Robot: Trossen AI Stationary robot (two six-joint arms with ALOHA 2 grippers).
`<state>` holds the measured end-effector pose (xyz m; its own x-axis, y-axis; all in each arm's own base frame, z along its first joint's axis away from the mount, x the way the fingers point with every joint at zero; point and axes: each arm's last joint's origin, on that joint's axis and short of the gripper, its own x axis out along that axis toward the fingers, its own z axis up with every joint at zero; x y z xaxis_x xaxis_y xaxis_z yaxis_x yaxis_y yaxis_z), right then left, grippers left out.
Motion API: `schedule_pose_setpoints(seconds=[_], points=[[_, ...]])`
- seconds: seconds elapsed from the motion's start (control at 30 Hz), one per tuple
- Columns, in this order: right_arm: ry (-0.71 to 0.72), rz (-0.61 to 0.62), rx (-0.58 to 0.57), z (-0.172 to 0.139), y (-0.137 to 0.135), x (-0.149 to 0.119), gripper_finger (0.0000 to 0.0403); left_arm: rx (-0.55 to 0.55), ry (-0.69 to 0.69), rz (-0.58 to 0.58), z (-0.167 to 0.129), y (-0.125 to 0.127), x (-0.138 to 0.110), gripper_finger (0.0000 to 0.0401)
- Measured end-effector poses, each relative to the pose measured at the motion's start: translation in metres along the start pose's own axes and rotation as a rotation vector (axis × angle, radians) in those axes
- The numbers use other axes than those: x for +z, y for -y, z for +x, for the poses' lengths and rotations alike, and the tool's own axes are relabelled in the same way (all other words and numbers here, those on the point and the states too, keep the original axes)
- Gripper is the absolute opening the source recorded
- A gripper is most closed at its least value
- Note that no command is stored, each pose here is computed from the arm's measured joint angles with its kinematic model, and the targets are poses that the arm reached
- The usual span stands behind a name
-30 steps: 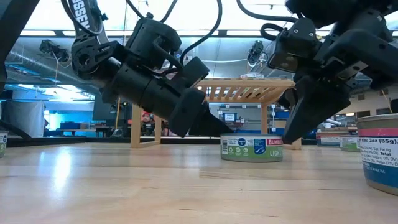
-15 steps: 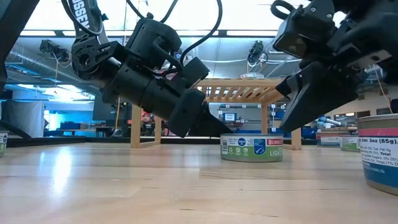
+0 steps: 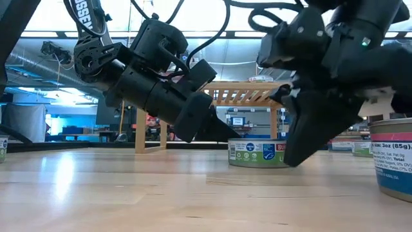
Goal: Stack canned seafood by type on shelf
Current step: Put the green tuna can on the shelf
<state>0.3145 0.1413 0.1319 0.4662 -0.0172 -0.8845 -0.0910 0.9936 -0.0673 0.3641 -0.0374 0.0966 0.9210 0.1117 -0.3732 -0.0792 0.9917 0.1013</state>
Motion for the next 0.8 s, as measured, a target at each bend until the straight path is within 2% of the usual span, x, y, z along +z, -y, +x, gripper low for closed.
schedule_pose_setpoints(seconds=[0.2,0.47,0.8], points=[[-0.037,-0.015,-0.081,0.004,-0.001,0.006,0.0007,-0.001,-0.009,0.004,0.000,0.000,-0.001,0.0005],[-0.023,0.000,-0.146,-0.011,0.008,0.016,0.0007,-0.002,-0.011,0.046,-0.001,0.005,-0.001,0.0005],[0.082,0.037,-0.205,-0.041,0.018,0.029,0.0007,-0.008,-0.040,0.080,-0.002,0.007,-0.004,0.0005]])
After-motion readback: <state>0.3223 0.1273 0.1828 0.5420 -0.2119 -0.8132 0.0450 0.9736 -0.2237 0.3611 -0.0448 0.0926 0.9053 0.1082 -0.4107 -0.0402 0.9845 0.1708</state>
